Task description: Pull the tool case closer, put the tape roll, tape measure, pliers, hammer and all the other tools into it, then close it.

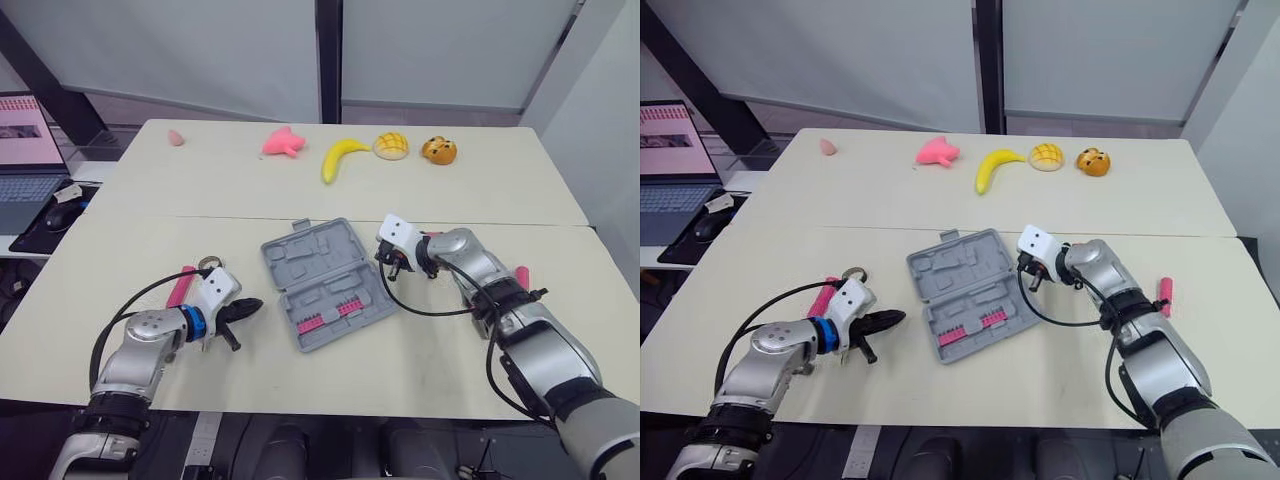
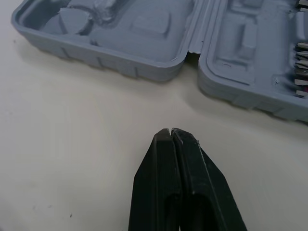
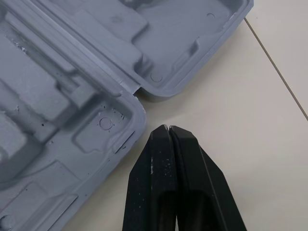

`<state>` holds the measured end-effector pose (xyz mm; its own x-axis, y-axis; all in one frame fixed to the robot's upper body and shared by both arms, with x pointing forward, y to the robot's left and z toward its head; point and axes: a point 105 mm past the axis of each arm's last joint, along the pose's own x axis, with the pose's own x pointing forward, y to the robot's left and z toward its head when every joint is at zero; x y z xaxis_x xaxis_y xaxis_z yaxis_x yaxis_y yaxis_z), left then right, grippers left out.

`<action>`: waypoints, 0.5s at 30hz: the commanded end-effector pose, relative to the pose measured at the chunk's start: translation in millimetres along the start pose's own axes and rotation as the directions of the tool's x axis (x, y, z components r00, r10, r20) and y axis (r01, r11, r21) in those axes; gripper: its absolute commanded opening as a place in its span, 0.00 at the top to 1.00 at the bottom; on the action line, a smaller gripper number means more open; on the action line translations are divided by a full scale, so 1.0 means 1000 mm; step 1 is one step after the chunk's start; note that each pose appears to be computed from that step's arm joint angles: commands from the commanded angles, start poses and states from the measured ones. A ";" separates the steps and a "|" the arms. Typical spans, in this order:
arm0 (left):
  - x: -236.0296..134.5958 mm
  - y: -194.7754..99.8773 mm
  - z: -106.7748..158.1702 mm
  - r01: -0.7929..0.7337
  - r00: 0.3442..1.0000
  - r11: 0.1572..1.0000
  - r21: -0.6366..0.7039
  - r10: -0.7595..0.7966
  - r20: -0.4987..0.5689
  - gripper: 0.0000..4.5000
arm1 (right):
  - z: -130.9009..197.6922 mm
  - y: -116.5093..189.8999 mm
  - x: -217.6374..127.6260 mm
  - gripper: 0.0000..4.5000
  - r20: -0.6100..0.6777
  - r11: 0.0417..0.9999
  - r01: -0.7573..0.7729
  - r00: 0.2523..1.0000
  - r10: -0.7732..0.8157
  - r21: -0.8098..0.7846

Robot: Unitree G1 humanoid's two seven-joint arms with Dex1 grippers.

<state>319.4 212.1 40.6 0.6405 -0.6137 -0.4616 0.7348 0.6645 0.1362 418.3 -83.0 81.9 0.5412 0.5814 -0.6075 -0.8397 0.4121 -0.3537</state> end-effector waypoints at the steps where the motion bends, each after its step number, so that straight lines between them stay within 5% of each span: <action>1: 0.006 -0.001 0.010 0.003 1.000 0.999 0.032 -0.004 0.027 1.00 | 0.007 -0.005 0.002 0.99 0.020 1.000 0.017 1.000 -0.016 -0.019; 15: 0.028 0.001 0.019 0.028 0.999 0.995 0.092 -0.030 0.012 1.00 | 0.014 0.017 0.019 0.99 0.034 0.992 -0.113 0.993 0.115 -0.057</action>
<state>339.3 194.2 37.2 0.6277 -0.6186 -0.4726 0.7552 0.6312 0.1768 415.6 -69.5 61.1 0.4762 0.5958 -0.6468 -0.8784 0.3556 -0.3192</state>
